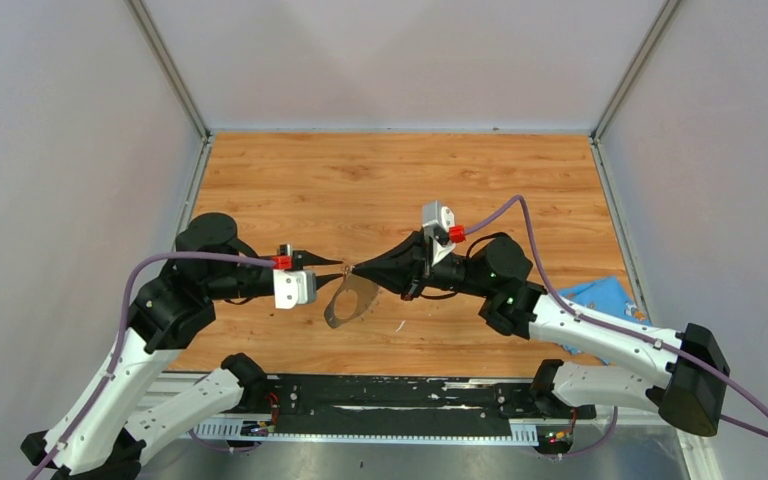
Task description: Put the keys on the keyring
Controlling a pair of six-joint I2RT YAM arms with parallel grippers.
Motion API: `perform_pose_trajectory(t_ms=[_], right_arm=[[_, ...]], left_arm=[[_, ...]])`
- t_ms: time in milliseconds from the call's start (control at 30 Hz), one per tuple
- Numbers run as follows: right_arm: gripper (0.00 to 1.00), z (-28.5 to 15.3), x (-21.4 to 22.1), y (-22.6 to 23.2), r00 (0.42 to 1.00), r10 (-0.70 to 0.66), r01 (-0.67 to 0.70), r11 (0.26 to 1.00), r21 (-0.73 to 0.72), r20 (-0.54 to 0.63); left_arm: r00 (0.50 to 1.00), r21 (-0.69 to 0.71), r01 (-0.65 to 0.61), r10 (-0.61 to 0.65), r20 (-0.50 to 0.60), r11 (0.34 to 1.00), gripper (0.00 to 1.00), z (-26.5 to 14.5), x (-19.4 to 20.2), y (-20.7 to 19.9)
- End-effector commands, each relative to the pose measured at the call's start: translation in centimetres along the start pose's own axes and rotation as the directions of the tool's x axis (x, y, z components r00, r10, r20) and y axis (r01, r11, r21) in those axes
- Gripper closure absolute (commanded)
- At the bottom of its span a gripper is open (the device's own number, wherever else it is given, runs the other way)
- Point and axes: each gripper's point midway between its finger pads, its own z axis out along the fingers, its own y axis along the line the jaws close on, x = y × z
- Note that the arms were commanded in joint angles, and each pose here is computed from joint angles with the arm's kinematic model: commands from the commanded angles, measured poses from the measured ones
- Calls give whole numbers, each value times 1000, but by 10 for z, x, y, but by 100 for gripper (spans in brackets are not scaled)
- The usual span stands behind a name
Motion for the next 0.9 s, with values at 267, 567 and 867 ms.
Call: perform_pose_trajectory(t_ms=[267,567,867], right_arm=[[100,8,-19,13,999,-9,12,997,-78,39],[100,7,-22,6,999,-16,17,999,-35,52],[100,6,-26,-1,997,-20,19,1000,12,75]], left_arm=[[1000,1,-9,9,-2,1000,76,3,3,0],[1000,16,-28,28,14,999,100,0,4,-8],[997,62,-49,45,68,997,98,0,-4,-20]])
